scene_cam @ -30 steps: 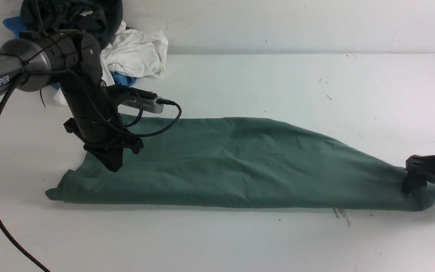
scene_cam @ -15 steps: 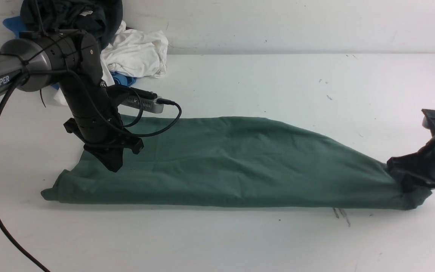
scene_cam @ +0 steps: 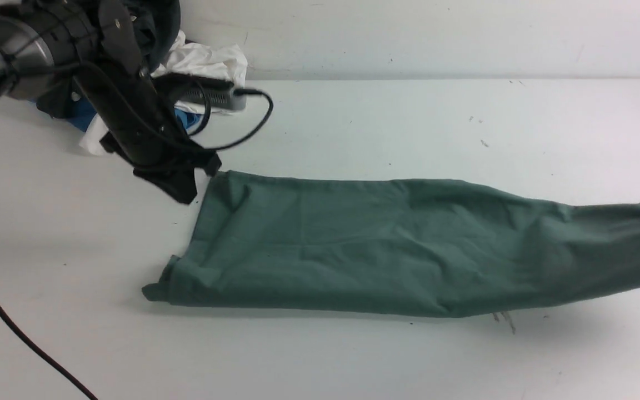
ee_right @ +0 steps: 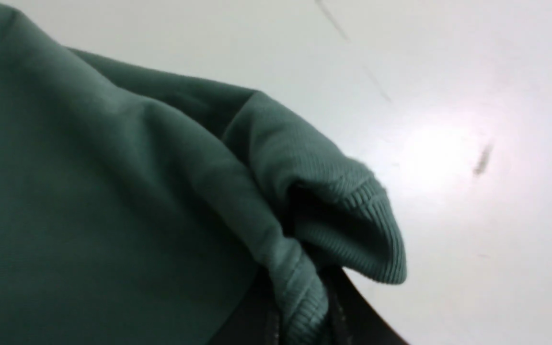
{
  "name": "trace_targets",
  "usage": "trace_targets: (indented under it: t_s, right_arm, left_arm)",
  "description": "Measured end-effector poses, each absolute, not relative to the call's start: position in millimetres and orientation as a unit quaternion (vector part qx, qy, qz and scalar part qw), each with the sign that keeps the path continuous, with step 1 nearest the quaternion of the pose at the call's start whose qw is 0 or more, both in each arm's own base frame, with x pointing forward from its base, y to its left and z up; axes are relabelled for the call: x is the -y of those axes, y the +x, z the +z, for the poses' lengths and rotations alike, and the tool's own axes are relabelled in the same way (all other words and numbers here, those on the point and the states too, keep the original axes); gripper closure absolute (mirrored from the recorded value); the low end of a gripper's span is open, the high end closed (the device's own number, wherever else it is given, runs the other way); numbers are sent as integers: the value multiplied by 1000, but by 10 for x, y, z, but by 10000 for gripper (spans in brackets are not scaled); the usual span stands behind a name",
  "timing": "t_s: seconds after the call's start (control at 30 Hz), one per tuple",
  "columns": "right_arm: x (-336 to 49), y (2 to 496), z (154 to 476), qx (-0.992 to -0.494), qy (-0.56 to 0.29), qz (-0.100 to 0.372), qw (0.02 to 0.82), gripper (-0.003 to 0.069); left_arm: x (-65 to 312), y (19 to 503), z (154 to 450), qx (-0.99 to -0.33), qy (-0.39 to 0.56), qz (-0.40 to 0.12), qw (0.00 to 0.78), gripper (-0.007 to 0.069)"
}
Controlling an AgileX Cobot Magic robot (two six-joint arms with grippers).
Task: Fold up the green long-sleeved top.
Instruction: Use the right arm to drag the right edge of the fabric to the left and folds it over the left edge
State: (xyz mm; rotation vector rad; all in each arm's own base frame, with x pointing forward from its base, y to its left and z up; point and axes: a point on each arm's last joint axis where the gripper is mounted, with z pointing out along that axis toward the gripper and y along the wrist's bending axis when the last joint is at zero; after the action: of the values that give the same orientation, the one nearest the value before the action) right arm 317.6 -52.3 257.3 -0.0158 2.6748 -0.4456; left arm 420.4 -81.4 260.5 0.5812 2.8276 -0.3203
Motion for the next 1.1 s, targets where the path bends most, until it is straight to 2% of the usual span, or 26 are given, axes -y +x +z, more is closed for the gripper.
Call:
trace_targets:
  t_s: [0.03, 0.1, 0.17, 0.2, 0.27, 0.33, 0.37, 0.47, 0.53, 0.57, 0.67, 0.7, 0.83, 0.87, 0.97, 1.1]
  right_arm:
    - [558, 3129, 2683, -958, 4, -182, 220, 606]
    - [573, 3106, 2765, -955, 11, -191, 226, 606]
    - [591, 3060, 3035, -946, 28, -202, 250, 606]
    - [592, 3054, 3087, -945, 30, -203, 255, 606]
    - [555, 3026, 3416, -937, 30, -200, 284, 606]
    - [424, 3018, 3729, -933, 8, -182, 312, 606]
    - [400, 3016, 3750, -934, 7, -175, 312, 606]
    - [-115, 3053, 4140, -924, -81, -94, 362, 606]
    - [-445, 3082, 4227, -916, -128, -48, 377, 606]
    - [-685, 3127, 4209, -913, -158, -14, 375, 606]
    - [-1077, 3198, 4088, -911, -201, 31, 360, 606]
    - [-1406, 3271, 3886, -911, -235, 56, 335, 606]
    - [-2009, 3404, 3384, -911, -280, 101, 287, 606]
    - [-2032, 3411, 3359, -910, -282, 102, 285, 606]
    - [-2385, 3493, 3000, -909, -289, 136, 268, 606]
    - [-2569, 3586, 2695, -913, -273, 170, 251, 601]
  left_arm:
    - [820, 4135, 2910, -959, 207, -116, 158, 632]
    - [815, 4075, 3073, -954, 211, -116, 178, 632]
    - [787, 3901, 3413, -945, 221, -110, 212, 632]
    - [782, 3872, 3460, -944, 222, -109, 217, 632]
    - [753, 3726, 3694, -938, 227, -101, 243, 632]
    - [740, 3664, 3785, -935, 229, -97, 254, 632]
    - [740, 3664, 3785, -935, 229, -97, 254, 632]
    - [739, 3660, 3784, -935, 229, -97, 253, 632]
    - [741, 3668, 3770, -935, 230, -97, 251, 632]
    - [740, 3670, 3766, -935, 231, -97, 250, 632]
    - [740, 3676, 3755, -936, 231, -96, 248, 632]
    - [740, 3676, 3751, -936, 231, -96, 248, 632]
    - [742, 3678, 3721, -937, 231, -98, 242, 632]
    - [742, 3678, 3721, -937, 231, -98, 242, 632]
    - [745, 3685, 3709, -938, 231, -99, 240, 632]
    - [747, 3685, 3710, -937, 231, -100, 240, 632]
